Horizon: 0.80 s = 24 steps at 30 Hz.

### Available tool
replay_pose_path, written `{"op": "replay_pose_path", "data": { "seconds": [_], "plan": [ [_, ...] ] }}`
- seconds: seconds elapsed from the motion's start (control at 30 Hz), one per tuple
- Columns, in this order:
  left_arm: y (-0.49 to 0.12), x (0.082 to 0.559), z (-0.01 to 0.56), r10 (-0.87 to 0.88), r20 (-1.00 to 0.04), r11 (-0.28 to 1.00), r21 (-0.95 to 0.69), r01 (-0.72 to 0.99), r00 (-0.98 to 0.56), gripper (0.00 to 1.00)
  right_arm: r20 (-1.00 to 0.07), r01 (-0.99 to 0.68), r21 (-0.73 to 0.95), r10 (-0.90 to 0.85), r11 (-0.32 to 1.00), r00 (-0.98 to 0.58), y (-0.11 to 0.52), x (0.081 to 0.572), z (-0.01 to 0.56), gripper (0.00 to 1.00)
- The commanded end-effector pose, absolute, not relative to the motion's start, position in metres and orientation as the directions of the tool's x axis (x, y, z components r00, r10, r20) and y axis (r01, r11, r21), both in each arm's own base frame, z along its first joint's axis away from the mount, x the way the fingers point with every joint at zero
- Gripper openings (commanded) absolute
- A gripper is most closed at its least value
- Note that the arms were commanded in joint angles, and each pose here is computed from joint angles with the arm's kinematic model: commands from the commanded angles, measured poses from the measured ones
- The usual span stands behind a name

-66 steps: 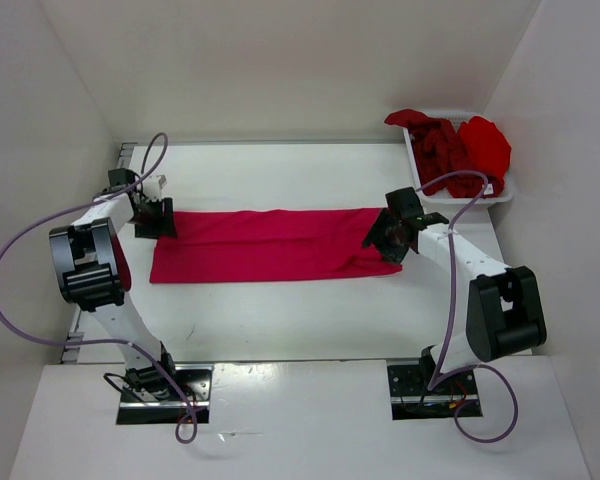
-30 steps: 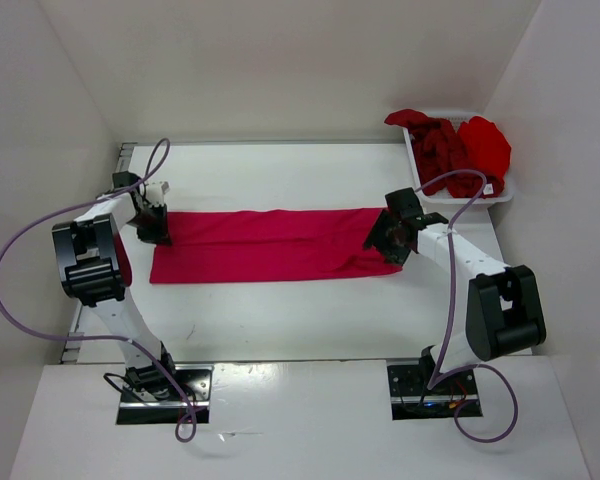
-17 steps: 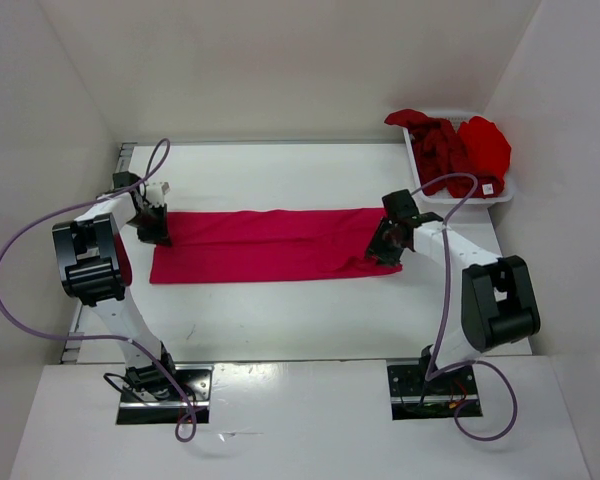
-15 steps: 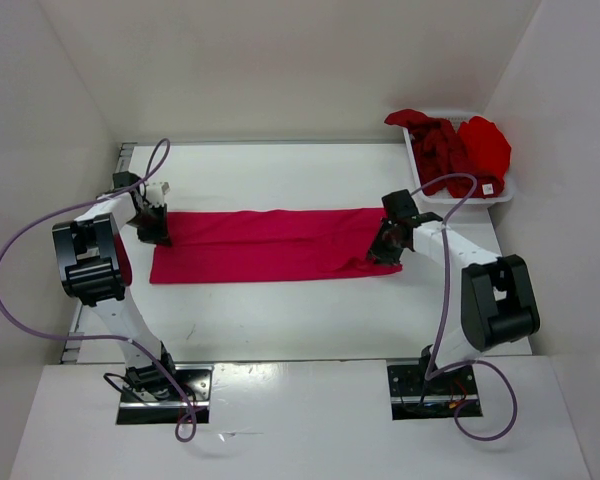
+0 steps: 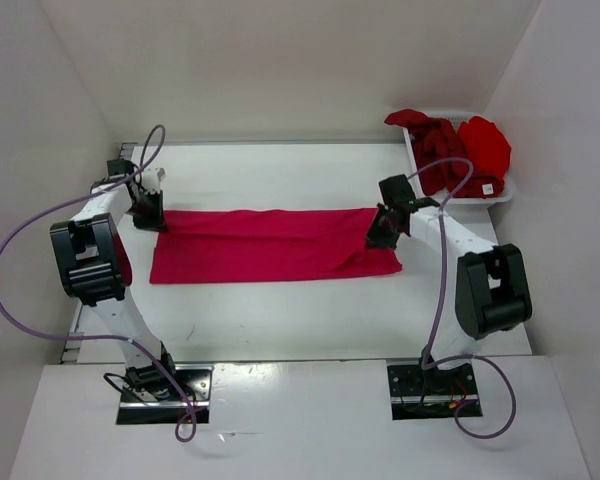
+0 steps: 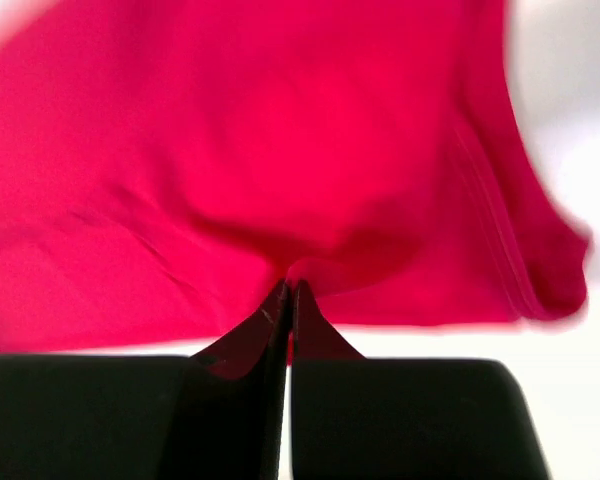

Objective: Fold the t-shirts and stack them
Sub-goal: Fold the other side of the tshirt into a rectangle

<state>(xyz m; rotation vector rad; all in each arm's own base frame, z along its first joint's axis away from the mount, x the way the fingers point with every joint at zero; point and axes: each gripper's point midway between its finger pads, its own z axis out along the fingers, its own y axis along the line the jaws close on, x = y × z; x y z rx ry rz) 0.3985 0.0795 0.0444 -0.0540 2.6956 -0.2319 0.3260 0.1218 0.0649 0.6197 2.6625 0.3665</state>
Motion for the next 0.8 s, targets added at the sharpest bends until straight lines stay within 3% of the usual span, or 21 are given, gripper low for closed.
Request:
{"op": "replay_pose_path", "data": {
  "seconds": [0.0,0.2,0.43,0.77],
  "plan": [
    [0.089,0.429,0.080,-0.068,-0.513,0.988,-0.154,0.013,-0.856,0.00,-0.456,0.290,0.348,0.431,0.892,-0.779,0.127,0.384,0.112,0.00],
    [0.096,0.468,0.126,-0.064,-0.623,0.990,-0.140,0.030,-0.780,0.00,-0.636,0.226,0.379,0.429,0.898,-0.641,0.126,0.442,0.198,0.00],
    [0.094,0.479,0.137,-0.086,-0.667,0.987,-0.160,0.029,-0.740,0.00,-0.743,0.263,0.374,0.457,0.889,-0.489,0.096,0.422,0.246,0.00],
    [0.099,0.413,0.045,-0.023,-0.438,0.996,-0.091,0.019,-0.899,0.00,-0.599,0.316,0.337,0.461,0.887,-0.655,0.097,0.366,0.152,0.00]
  ]
}}
